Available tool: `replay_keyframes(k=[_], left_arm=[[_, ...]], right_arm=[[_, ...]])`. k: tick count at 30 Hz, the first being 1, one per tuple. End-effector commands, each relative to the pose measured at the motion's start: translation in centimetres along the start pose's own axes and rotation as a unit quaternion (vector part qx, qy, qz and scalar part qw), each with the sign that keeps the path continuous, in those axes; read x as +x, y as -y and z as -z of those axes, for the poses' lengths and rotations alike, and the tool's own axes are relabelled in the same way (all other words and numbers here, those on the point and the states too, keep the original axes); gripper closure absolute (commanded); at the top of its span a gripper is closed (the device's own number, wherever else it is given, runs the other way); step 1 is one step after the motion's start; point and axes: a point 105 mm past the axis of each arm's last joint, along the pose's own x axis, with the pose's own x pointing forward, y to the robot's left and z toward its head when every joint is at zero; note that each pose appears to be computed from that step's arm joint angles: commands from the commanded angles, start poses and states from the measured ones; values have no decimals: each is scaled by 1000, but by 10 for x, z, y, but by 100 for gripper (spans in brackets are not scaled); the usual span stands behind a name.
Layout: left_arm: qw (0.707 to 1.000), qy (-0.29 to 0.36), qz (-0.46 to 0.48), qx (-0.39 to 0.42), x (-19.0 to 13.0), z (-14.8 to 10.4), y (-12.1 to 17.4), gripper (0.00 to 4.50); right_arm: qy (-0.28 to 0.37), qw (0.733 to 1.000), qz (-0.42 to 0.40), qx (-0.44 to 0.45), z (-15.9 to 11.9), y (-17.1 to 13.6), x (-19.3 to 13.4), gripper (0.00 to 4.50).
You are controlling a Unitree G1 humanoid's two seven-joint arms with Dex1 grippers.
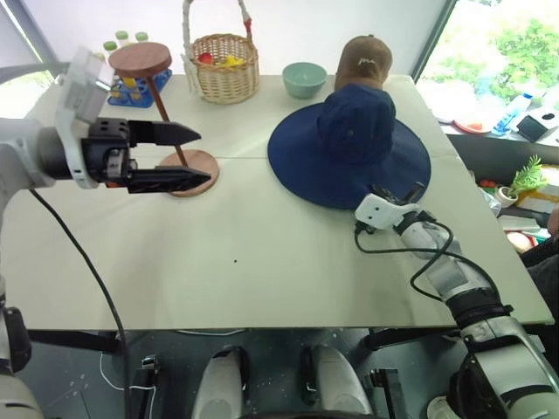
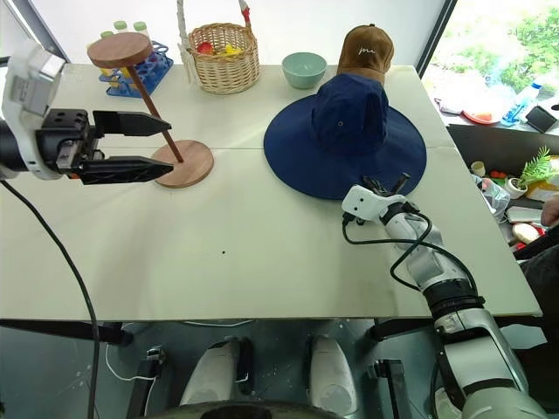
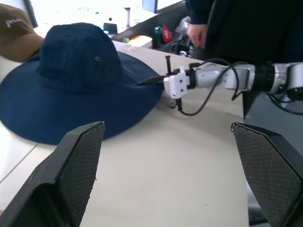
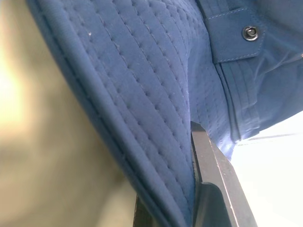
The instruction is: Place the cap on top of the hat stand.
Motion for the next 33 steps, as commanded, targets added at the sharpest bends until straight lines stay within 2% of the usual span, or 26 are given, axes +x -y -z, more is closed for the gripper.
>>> replay_keyframes(k=[1,9,18,24,33], left_arm=[[998,41,-32,19,-13,-20,1,0],[991,78,-103,31,-32,-28,8,0],[971,127,-200,42,-62,-41,17,0],[961,142,-233,50,-74,-46,21,0],[945,151,-284,57,-93,-48,29,0]], right_arm=[[48,997,51,19,-30,49,2,447],[89,987,122,57,-68,142,6,447],[190,961,170,108,-142,244,15,447],[200,950,184,156,-178,281,34,447],[230,939,192,168,-241,292,42,447]])
